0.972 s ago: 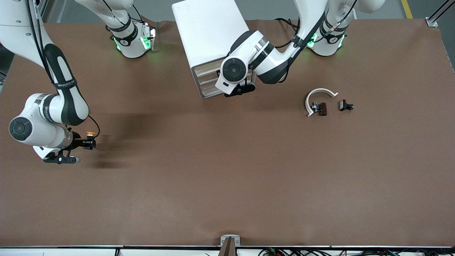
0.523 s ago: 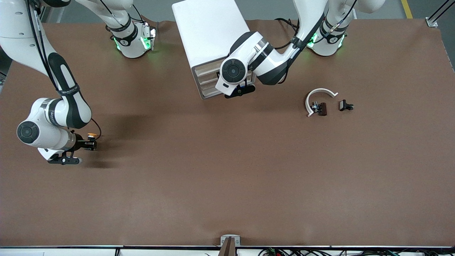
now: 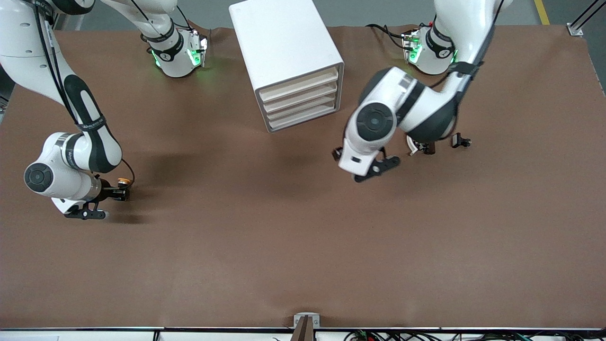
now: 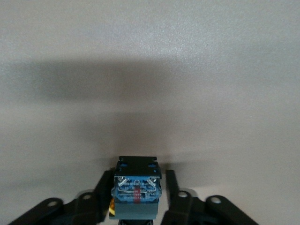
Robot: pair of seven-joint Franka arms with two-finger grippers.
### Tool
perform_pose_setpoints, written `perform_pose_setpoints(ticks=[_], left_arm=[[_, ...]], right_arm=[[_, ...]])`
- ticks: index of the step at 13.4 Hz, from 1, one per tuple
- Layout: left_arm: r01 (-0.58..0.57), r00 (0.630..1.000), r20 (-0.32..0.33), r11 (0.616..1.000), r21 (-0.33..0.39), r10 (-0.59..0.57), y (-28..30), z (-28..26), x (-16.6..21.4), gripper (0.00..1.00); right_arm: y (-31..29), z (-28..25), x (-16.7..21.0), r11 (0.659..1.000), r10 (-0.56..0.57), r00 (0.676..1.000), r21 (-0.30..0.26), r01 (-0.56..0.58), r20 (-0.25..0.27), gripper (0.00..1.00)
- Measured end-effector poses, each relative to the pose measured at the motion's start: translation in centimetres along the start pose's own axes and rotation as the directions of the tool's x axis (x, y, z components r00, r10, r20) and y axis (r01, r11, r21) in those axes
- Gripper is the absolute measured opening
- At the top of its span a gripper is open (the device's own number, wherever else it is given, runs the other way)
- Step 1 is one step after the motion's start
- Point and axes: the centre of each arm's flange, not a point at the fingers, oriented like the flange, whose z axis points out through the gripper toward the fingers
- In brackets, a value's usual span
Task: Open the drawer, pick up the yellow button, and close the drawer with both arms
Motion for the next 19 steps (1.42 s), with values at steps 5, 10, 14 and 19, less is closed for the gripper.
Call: perform_pose_setpoints(ticks=[5, 10, 14, 19], left_arm=[[0.095, 0.986, -0.138, 0.995, -0.014, -0.096, -8.4, -5.9, 7.9, 1.00], [0.023, 0.975, -0.220, 0.999, -0.046, -0.032, -17.9, -13.6, 11.0, 1.00], [-0.110, 0.949, -0.302, 0.993, -0.034, 0.094, -23.7, -19.4, 9.9, 1.00], [-0.208, 0.942, -0.281, 0.977, -0.055, 0.185, -30.2, -22.5, 7.1, 1.00]], right_arm=[[-0.1, -1.6, 0.2, 1.000, -0.002, 0.999, 0.000, 0.002, 0.032, 1.00], [-1.9, -6.4, 0.0, 1.000, 0.003, 0.999, -0.009, -0.003, 0.049, 1.00], [-6.6, -13.9, -1.8, 0.999, 0.033, 0.996, -0.038, -0.030, 0.084, 1.00], [-8.0, -26.7, -7.5, 0.998, 0.033, 0.997, -0.059, -0.029, 0.065, 1.00]])
